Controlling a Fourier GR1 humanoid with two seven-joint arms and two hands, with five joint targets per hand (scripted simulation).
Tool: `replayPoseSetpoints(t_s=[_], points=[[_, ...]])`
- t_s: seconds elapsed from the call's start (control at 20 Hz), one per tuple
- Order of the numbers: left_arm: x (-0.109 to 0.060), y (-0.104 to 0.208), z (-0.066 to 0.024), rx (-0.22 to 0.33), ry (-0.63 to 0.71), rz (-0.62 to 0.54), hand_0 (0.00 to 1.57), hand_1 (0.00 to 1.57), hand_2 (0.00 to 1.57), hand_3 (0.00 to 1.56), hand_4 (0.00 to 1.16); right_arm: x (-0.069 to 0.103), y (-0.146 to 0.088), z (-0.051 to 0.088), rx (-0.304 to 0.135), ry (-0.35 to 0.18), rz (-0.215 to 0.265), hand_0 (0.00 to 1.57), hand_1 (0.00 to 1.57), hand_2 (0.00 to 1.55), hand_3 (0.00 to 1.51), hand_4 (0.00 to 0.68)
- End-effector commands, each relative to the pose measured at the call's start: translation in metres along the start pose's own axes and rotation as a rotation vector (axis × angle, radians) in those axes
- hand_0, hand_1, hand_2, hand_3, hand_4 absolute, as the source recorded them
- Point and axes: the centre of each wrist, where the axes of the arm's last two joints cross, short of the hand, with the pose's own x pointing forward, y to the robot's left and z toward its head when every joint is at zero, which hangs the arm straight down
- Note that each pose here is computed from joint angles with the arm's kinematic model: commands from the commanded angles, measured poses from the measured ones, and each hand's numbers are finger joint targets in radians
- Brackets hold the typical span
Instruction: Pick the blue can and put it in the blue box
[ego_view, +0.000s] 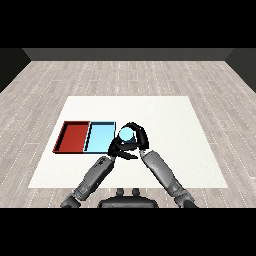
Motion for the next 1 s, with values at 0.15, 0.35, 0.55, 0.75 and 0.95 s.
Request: replayPoseSetpoints(t_s=[0.15,0.35,0.55,0.75,0.95], points=[[0.003,-0.002,-0.0164,-0.005,0.031,-0.027,0.00,0.00,0.00,0.00,0.19,0.001,0.000,0.001,0.003,-0.002,-0.063,1.46,1.46,1.45,1.38,0.597],[-0.013,-0.010,-0.0067,0.030,0.041,-0.058,0.00,0.00,0.00,0.00,0.51,-0.003,0.023,0.013,-0.002,0.012,-0.094,1.47,1.47,1.47,1.40,0.595],[-0.022,-0.012,-0.0022,0.134,0.045,-0.027,0.43,0.43,0.62,0.50,0.57,-0.012,-0.003,0.001,-0.015,-0.012,-0.149,1.47,1.47,1.46,1.39,0.607],[-0.016,-0.016,-0.0115,0.139,0.021,0.092,1.57,1.57,1.57,1.47,0.75,-0.008,0.003,0.005,-0.017,-0.023,-0.185,1.46,1.46,1.44,1.40,0.626],[-0.018,-0.019,-0.0093,0.128,-0.007,0.092,1.57,1.57,1.57,1.50,0.91,0.004,0.008,0.005,-0.024,-0.005,-0.178,1.44,1.44,1.44,1.39,0.617]])
